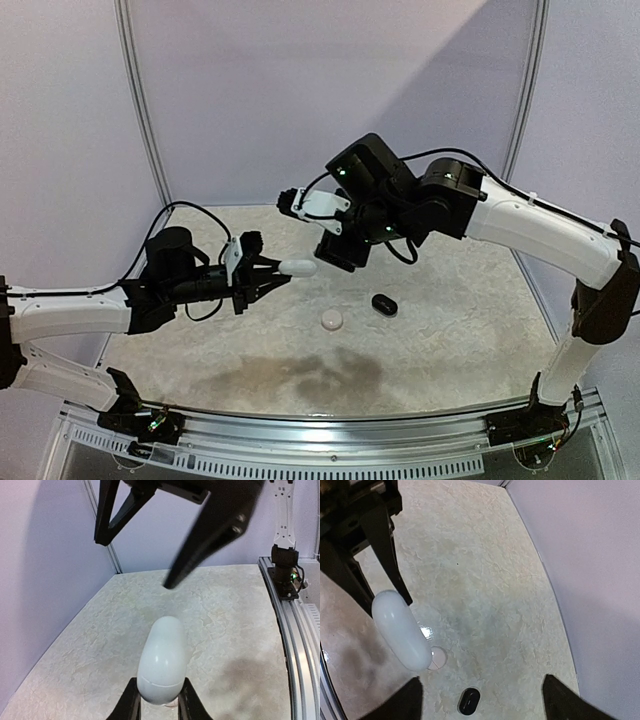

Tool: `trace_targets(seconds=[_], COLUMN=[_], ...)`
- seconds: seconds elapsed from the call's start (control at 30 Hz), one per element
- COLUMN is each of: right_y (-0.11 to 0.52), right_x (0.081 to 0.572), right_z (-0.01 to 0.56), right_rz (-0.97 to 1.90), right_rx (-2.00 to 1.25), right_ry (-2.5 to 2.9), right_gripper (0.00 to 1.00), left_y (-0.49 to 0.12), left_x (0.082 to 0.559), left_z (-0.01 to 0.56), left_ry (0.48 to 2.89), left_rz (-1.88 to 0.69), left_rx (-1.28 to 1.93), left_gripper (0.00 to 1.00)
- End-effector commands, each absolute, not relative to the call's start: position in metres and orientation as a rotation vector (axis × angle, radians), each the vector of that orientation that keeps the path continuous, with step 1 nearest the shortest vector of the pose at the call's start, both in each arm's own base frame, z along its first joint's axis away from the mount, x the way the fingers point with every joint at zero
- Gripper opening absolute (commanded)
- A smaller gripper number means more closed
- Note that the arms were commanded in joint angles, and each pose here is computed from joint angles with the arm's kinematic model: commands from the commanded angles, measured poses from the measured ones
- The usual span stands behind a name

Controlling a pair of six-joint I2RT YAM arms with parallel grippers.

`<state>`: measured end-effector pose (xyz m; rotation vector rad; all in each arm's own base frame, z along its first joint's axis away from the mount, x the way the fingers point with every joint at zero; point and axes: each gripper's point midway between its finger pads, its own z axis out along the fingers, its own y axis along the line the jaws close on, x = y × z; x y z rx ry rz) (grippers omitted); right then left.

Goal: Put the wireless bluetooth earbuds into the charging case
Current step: Pass from the left arm to the right

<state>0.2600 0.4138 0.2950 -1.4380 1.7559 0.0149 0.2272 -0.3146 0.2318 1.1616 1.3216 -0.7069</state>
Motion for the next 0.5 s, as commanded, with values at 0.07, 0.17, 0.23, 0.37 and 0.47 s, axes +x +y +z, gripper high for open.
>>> trace_targets(seconds=[0.07, 0.17, 0.23, 0.37, 0.47], right_y=[0.421, 0.430, 0.436, 0.449, 0.453], right_x=[0.228, 0.223, 0.225, 0.217, 0.221], right_z=[0.277, 0.274, 0.273, 0.270, 0.263], right_rz=[0.254, 0.301, 0.323, 0.430, 0.428], right_rx=[-1.582, -1.609, -1.601, -1.645, -1.658], right_ry=[1.659, 1.630, 1.622, 1.592, 1.612], right_gripper=[0.99, 0.95, 0.91, 0.72, 0.60], left_y=[-0.312, -0.311, -0.312, -0.314, -0.314], left_x=[0.225, 0.226, 0.222, 0.219, 0.218], left_z=[0.236, 0.235, 0.235, 0.238, 0.239], left_ry=[1.359, 1.426, 1.447, 1.427, 1.418], left_rz=[-0.751, -0.812, -0.869, -0.890, -0.888], left_rx=[1.099, 1.043, 1.027, 1.037, 1.044], left_gripper=[0.00, 0.00, 0.00, 0.00, 0.00])
